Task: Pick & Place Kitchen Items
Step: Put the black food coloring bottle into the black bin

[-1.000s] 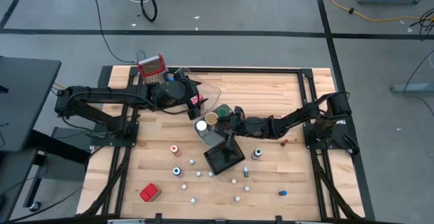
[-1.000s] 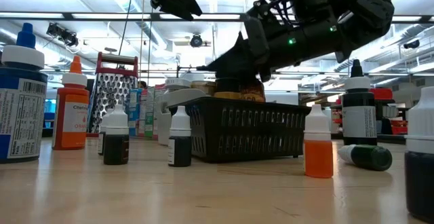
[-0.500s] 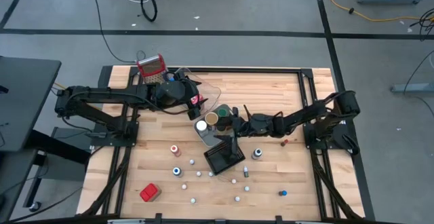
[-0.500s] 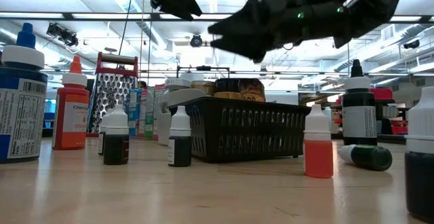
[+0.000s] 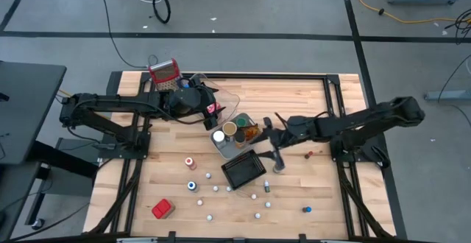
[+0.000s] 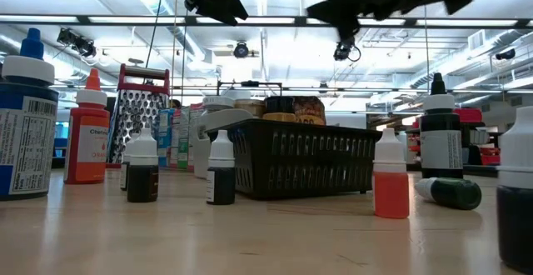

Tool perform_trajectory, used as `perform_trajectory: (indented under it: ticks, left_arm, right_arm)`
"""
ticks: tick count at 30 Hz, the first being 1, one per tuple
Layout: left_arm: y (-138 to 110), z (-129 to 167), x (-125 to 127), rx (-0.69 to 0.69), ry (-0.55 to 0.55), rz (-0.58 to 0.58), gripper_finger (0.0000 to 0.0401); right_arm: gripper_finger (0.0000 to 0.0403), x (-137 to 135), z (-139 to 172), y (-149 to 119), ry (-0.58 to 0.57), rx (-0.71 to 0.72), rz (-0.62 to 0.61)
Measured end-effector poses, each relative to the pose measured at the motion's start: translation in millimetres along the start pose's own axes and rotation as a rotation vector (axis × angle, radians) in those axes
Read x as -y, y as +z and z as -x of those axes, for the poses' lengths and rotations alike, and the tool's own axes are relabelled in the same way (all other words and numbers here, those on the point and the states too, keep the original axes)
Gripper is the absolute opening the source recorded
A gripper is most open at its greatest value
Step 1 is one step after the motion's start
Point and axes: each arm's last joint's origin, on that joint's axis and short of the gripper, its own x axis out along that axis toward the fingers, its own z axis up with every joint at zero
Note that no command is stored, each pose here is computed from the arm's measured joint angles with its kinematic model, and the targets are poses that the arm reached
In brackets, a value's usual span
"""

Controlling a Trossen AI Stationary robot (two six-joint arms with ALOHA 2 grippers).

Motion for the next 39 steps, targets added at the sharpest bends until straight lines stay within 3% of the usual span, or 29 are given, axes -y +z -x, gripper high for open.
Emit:
perform_trajectory:
  ticks: [3, 7, 11, 19, 24, 31, 39]
  left_arm:
    - [0.0, 0.0, 0.0, 0.0, 0.0, 0.0, 0.0327]
    - [0.2, 0.0, 0.0, 0.002, 0.0, 0.003, 0.0327]
    - [0.8, 0.0, 0.0, 0.007, 0.0, 0.004, 0.0327]
    - [1.7, 0.0, -0.1, 0.016, 0.0, 0.009, 0.0327]
    - [3.9, 0.1, -0.2, 0.037, 0.001, 0.019, 0.0327]
    - [3.8, 0.1, -0.2, 0.036, 0.001, 0.019, 0.0327]
    - [3.8, 0.1, -0.2, 0.036, 0.001, 0.019, 0.0327]
  right_arm:
    - [0.0215, -7.5, 13.0, -10.3, 0.019, 0.004, -0.005]
    - [0.0215, -17.7, 27.7, -25.5, 0.044, 0.121, -0.032]
    - [0.0215, -29.3, 42.5, -40.6, 0.151, 0.225, -0.024]
    - [0.0214, -40.1, 54.2, -77.0, 0.26, 0.241, -0.042]
    - [0.0214, -40.2, 57.0, -93.9, 0.241, 0.189, -0.047]
    - [0.0214, -35.5, 55.8, -107.6, 0.066, 0.077, -0.137]
    - [0.0214, -35.5, 55.5, -115.6, 0.055, -0.007, -0.214]
